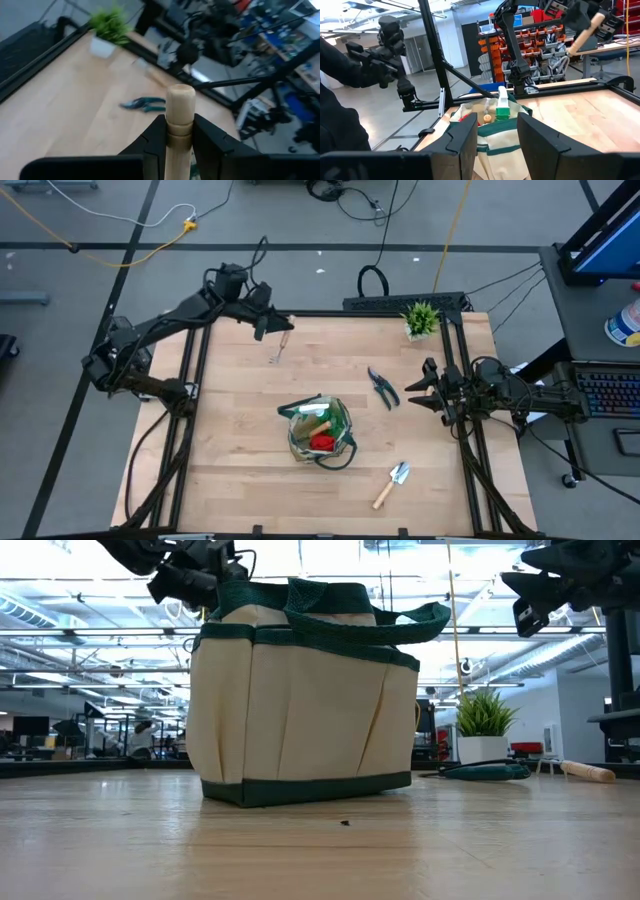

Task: Pick & Place Garden tools in Gardening bag
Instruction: Put the left brown hand rake into the gardening bag

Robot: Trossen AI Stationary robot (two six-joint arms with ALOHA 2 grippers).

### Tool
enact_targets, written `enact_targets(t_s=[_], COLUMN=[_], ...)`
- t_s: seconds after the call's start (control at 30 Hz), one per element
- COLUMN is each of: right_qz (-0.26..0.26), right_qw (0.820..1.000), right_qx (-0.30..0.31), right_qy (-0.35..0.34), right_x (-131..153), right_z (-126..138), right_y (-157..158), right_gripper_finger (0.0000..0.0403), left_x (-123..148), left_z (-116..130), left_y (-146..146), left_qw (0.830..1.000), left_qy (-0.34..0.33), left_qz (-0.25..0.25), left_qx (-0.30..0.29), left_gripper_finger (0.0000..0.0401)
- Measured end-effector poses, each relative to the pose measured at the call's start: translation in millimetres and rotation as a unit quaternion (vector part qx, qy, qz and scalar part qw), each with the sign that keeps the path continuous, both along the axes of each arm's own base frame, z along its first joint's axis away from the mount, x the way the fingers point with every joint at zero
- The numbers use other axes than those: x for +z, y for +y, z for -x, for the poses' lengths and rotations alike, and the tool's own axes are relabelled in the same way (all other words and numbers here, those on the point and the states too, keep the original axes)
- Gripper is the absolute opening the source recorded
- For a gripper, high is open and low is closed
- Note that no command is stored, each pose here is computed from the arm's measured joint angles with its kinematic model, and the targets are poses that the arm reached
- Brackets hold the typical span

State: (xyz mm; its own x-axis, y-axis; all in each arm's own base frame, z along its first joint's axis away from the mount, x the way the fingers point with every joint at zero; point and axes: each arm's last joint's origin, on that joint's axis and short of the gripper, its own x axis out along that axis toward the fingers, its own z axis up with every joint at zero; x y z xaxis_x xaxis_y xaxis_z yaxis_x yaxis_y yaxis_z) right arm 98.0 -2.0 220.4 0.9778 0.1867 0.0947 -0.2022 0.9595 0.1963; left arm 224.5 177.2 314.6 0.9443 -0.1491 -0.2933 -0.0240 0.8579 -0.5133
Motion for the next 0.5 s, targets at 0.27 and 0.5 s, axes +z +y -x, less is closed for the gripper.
enact_targets(t_s=[0.27,0.5], right_qz=[0.000,0.000], right_qw=[1.000,1.000], right_qx=[0.000,0.000], right_qy=[0.000,0.000], right_x=[0.0,0.0], right_z=[0.0,0.0], right_y=[0.0,0.0], right_gripper_finger=[0.0130,0.0130], left_x=[13.2,20.0], left_z=[-13.0,-23.6], left_y=[-12.2,-25.8], left_qw=[0.997,0.992], left_qy=[-0.058,-0.085], left_qz=[0.005,0.004], left_qx=[-0.054,-0.088], left_gripper_finger=[0.0070,0.0070])
